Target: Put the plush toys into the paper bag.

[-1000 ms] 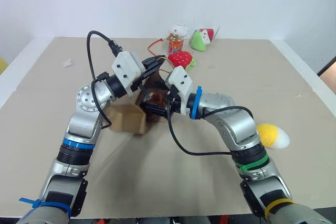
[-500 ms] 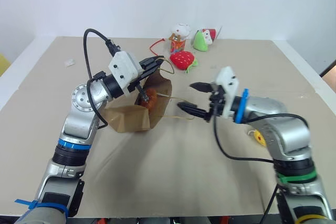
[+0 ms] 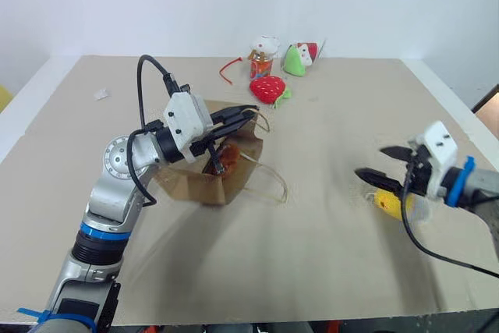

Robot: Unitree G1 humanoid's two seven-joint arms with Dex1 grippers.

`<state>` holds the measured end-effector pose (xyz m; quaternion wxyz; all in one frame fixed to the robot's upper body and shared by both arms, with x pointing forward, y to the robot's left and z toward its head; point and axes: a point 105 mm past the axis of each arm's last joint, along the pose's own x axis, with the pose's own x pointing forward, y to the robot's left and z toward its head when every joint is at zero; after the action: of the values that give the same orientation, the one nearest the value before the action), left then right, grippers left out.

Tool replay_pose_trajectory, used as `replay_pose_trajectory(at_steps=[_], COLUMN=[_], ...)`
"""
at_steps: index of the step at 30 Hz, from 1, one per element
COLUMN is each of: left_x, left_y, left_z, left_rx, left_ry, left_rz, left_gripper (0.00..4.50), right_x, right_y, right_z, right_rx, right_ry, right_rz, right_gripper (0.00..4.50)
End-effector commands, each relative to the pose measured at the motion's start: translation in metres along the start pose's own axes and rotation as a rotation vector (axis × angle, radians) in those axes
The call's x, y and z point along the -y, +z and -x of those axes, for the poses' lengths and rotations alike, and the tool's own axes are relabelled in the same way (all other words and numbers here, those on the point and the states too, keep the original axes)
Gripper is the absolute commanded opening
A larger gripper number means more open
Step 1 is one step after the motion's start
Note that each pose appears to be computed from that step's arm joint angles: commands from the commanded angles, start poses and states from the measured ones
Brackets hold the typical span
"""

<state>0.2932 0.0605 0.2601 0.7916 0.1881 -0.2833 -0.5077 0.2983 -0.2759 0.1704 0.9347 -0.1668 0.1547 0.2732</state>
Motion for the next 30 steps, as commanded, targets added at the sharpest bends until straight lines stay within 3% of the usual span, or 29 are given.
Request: replay_pose_trajectory(at_steps=[1,7,11,12,13,19,20,25,30], left_x=[0.006,0.005,-0.001,-0.002,-0.002,-0.002,-0.003,-0.006,-0.010], left_y=[0.018,0.020,0.018,0.018,0.017,0.016,0.016,0.018,0.019], left_z=[0.001,0.003,0.005,0.005,0.005,0.003,0.003,0.002,0.001], left_rx=[0.047,0.040,0.028,0.025,0.023,0.020,0.021,0.032,0.039], left_ry=[-0.036,-0.046,-0.037,-0.034,-0.033,-0.032,-0.030,-0.015,0.019], left_rz=[-0.009,-0.008,-0.019,-0.021,-0.023,-0.031,-0.032,-0.039,-0.066], left_gripper=[0.00,0.00,0.00,0.00,0.00,0.00,0.00,0.00,0.00], right_x=[0.010,-0.001,0.004,0.005,0.005,0.005,0.005,-0.008,-0.060], right_y=[-0.007,-0.044,-0.054,-0.054,-0.054,-0.046,-0.043,0.020,0.074], right_z=[0.022,0.029,0.030,0.029,0.029,0.025,0.024,0.006,-0.024], right_rx=[-0.044,-0.186,-0.209,-0.203,-0.198,-0.173,-0.164,0.057,0.236], right_ry=[-0.058,-0.016,-0.045,-0.050,-0.051,-0.049,-0.048,0.012,0.214], right_rz=[0.009,-0.017,-0.016,-0.013,-0.009,0.027,0.033,0.022,-0.052], right_gripper=[4.45,4.45,4.45,3.95,3.81,1.10,0.50,0.50,0.50])
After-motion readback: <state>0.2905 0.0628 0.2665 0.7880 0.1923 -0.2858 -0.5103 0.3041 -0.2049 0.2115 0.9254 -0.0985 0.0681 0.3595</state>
